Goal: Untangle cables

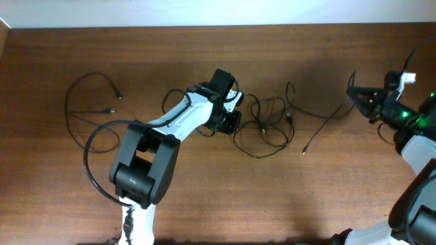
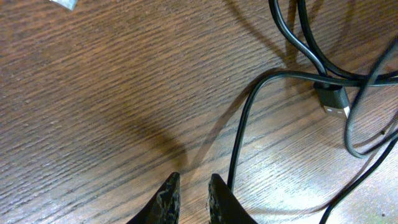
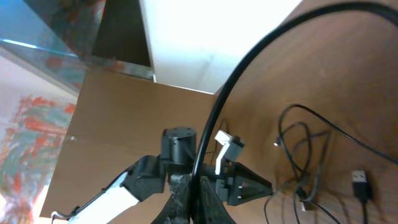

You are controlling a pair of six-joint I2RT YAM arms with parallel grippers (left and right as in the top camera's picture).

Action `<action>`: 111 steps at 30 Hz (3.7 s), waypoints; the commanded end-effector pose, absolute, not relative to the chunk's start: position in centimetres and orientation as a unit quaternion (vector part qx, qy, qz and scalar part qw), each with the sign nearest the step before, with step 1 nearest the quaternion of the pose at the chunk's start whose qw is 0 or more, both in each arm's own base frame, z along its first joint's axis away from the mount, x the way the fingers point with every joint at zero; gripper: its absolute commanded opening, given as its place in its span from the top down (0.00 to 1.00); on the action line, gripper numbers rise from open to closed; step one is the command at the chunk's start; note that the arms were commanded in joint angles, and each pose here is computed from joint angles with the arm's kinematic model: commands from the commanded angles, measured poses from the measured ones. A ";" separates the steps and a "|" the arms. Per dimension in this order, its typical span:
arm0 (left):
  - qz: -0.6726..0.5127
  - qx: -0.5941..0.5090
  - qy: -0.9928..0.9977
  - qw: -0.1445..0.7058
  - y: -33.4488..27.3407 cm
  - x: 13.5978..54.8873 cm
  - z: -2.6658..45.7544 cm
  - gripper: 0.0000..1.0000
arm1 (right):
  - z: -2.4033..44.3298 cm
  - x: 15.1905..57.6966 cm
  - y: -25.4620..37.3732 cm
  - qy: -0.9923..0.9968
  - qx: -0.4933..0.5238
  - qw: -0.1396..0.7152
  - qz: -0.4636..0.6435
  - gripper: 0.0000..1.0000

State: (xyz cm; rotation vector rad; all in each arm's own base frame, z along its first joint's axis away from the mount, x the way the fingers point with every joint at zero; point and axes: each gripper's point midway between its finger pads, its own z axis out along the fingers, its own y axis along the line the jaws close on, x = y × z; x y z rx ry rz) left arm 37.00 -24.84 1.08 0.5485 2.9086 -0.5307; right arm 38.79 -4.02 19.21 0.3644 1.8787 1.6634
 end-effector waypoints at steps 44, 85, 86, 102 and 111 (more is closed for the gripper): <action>-0.175 0.178 0.966 0.070 -25.0 37.3 1.0 0.82 | 4.1 38.3 2.3 0.918 0.268 0.163 0.240 0.02; -0.175 0.179 0.965 0.072 -25.0 37.4 1.0 0.78 | 2.7 39.9 9.9 0.913 0.183 0.161 0.327 0.22; -0.175 0.180 0.965 0.072 -25.1 37.4 1.0 0.77 | 2.4 40.1 9.2 0.917 0.189 0.170 0.307 0.28; -0.174 0.170 0.967 0.080 -24.3 38.2 1.0 0.78 | 16.0 36.5 10.0 0.894 0.106 0.264 0.346 0.96; -0.174 0.162 0.968 0.075 -23.7 38.3 1.0 0.74 | 23.3 29.7 13.5 0.857 -0.020 0.263 0.442 0.96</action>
